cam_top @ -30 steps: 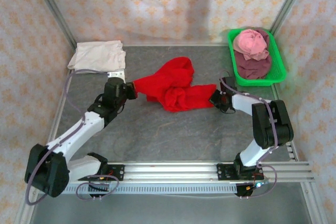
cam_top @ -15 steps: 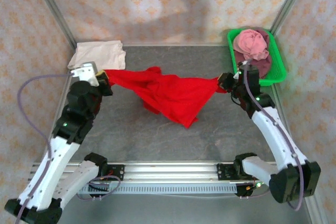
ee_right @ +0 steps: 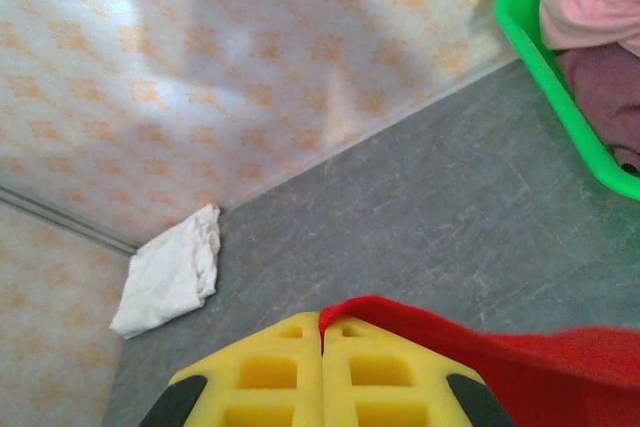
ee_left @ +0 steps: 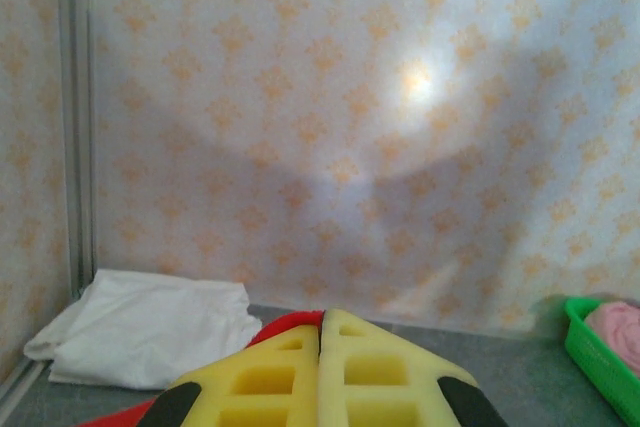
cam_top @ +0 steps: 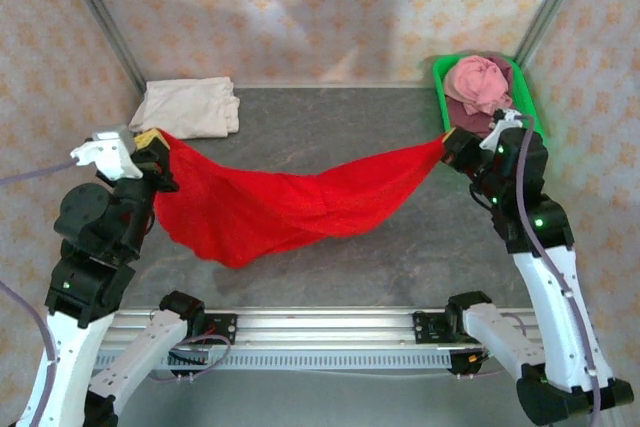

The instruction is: Fold and stack the t-shirts

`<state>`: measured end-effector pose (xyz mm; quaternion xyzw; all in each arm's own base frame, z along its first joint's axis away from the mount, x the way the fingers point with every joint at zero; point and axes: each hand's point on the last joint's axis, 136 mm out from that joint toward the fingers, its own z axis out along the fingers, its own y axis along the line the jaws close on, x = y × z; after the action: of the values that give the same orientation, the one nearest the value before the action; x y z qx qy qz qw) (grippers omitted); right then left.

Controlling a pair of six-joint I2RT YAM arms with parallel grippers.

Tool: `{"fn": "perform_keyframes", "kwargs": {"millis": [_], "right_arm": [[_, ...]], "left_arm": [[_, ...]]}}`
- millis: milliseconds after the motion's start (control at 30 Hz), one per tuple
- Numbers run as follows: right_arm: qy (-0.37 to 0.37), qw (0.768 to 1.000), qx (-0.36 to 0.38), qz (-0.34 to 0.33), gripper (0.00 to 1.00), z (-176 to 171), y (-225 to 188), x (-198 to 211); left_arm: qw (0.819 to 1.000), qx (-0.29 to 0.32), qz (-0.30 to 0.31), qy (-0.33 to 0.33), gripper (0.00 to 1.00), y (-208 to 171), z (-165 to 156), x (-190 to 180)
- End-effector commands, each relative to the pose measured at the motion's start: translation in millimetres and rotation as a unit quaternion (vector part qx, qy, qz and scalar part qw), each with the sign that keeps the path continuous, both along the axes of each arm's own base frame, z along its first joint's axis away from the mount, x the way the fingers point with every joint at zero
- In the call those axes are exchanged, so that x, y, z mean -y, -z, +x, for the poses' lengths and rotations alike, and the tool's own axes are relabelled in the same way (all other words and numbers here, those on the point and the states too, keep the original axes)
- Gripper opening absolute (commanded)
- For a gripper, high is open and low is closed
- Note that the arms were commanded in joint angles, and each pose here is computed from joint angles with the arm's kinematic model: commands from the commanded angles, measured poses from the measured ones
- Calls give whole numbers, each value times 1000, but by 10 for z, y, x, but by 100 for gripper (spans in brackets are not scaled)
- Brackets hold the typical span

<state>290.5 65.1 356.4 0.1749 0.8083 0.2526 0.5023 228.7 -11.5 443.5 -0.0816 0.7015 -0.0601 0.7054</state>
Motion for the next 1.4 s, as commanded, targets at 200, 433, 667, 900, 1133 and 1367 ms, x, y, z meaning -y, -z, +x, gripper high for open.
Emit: {"fn": "perform_keyframes", "kwargs": {"millis": [200,433,667,900,1133,1367], "right_arm": [[29,989,-144,-27,9,855,1441,-63],[-15,981,-192,-23,51,1022,1823,-250],[-147,959,-241,13,58,55,2226,-661],[-196,929,-309,54,55,-824,2755,-949],[-219,920,-320,62,53,-973,3033,-1115],[-250,911,-324,61,50,-980,3141,-1348]], "left_arm": [[994,-107,-2,-10,0,1148,821,208],[976,-187,26,-111,0,1868,1181,-31],[956,-239,-11,-167,0,2380,1402,-368],[956,-250,-17,-154,0,2483,1531,-321],[957,-253,-25,-139,0,2484,1475,-276],[957,-258,-32,-127,0,2518,1408,-241]]}}
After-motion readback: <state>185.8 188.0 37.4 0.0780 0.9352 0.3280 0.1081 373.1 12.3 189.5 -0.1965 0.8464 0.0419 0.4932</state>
